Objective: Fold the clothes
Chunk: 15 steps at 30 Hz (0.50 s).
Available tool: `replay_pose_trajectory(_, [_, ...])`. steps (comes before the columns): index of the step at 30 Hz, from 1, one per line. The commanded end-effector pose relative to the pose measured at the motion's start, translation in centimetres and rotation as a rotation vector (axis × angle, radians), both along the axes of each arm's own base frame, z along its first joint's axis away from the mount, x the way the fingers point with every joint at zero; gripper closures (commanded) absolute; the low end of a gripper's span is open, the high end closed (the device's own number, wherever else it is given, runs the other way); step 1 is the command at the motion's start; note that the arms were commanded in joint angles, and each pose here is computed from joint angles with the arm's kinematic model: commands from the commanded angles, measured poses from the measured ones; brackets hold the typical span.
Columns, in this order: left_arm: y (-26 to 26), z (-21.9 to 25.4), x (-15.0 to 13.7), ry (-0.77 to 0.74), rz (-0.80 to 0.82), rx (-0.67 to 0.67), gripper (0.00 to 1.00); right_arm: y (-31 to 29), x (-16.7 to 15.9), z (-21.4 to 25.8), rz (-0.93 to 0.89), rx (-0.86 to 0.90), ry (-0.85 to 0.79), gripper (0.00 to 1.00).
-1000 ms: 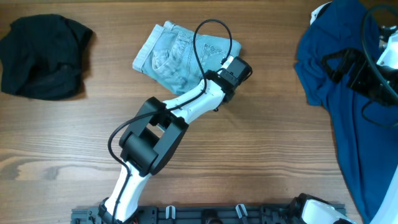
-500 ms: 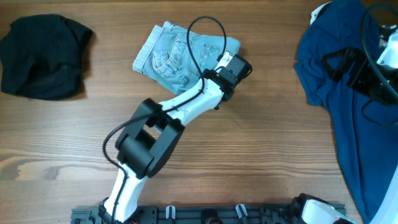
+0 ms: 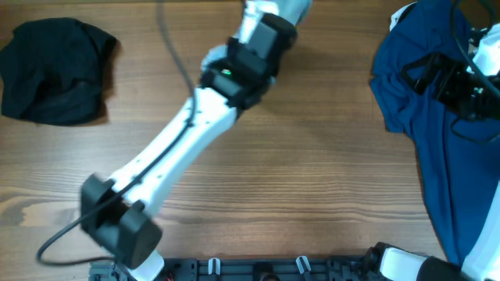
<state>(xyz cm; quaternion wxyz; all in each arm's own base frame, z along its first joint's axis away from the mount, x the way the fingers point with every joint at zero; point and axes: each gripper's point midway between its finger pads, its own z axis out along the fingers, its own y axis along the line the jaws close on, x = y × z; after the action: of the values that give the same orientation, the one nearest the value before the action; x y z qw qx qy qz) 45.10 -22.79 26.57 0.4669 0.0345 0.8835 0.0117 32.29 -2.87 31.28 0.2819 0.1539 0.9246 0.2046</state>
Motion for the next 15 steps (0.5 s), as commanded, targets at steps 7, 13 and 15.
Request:
replay_pose_trajectory(7, [13.1, 9.5, -1.8, -0.147, 0.336, -0.148, 0.96, 5.0, 2.6, -3.2, 0.184, 0.026, 0.088, 0.0])
replay_pose_trajectory(13, [15.5, 9.0, -2.8, -0.105, 0.411, -0.201, 0.96, 8.9, 3.6, -4.3, 0.284, 0.03, 0.104, 0.0])
replay_pose_trajectory(15, [15.6, 8.4, -3.0, -0.067, 0.409, -0.245, 0.96, 9.6, 3.6, -4.4, 0.299, 0.025, 0.107, 0.0])
